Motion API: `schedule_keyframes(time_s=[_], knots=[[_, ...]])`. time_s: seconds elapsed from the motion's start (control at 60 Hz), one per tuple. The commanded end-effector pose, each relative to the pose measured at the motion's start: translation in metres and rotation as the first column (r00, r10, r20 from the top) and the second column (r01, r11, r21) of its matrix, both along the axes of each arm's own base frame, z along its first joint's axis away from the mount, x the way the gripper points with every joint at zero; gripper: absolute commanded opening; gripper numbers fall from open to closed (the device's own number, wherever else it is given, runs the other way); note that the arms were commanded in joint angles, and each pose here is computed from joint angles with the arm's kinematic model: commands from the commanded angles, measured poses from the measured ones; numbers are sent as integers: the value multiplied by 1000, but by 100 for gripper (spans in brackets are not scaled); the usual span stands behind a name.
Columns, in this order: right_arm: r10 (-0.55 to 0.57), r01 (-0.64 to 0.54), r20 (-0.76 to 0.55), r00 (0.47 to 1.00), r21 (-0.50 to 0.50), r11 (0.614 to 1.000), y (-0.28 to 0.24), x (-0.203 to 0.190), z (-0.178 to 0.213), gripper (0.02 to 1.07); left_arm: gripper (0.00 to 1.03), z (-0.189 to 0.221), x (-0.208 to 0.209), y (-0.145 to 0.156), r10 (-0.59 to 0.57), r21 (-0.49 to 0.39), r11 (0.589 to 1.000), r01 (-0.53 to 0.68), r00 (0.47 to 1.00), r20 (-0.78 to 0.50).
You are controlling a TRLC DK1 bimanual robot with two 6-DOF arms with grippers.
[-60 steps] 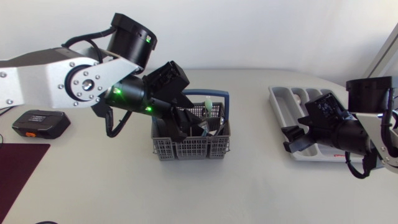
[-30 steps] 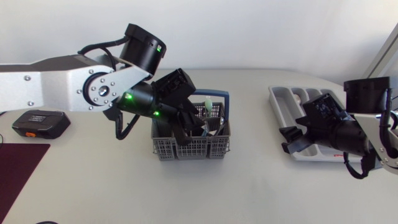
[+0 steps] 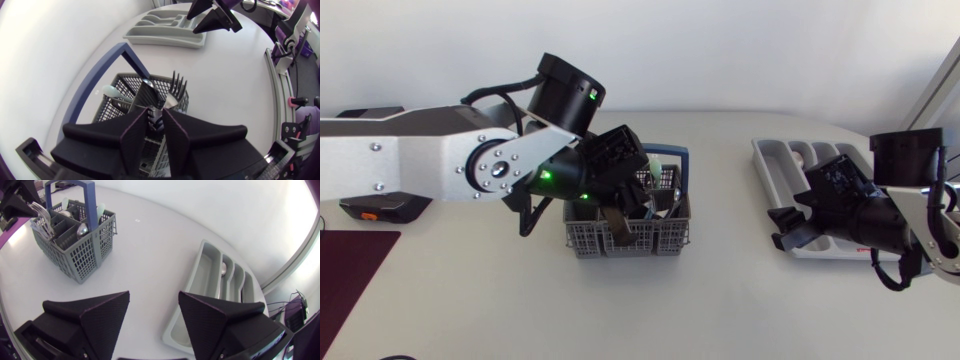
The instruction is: Unload the cutlery basket into the drawer organizer.
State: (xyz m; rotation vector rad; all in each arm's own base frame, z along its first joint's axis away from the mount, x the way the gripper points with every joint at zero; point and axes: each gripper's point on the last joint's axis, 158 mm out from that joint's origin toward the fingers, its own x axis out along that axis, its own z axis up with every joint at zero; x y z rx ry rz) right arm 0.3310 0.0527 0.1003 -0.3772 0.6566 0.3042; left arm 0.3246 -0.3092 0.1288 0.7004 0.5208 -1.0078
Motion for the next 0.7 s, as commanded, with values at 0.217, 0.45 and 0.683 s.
schedule_keyframes(time_s=[0.217, 0.45, 0.683], knots=[[14, -14, 2, 1000, -11, 1000, 3, -7, -5, 74, 4, -19, -5, 2, -8, 61, 998, 8, 1000, 10], [16, -16, -7, 1000, -14, 1000, 3, -10, -9, 76, 4, -1, -3, -5, -11, 70, 998, 6, 998, 69], [26, -26, -4, 1000, -16, 1000, 6, -11, -8, 77, 4, 33, -6, -8, -17, 98, 995, 2, 987, 157]])
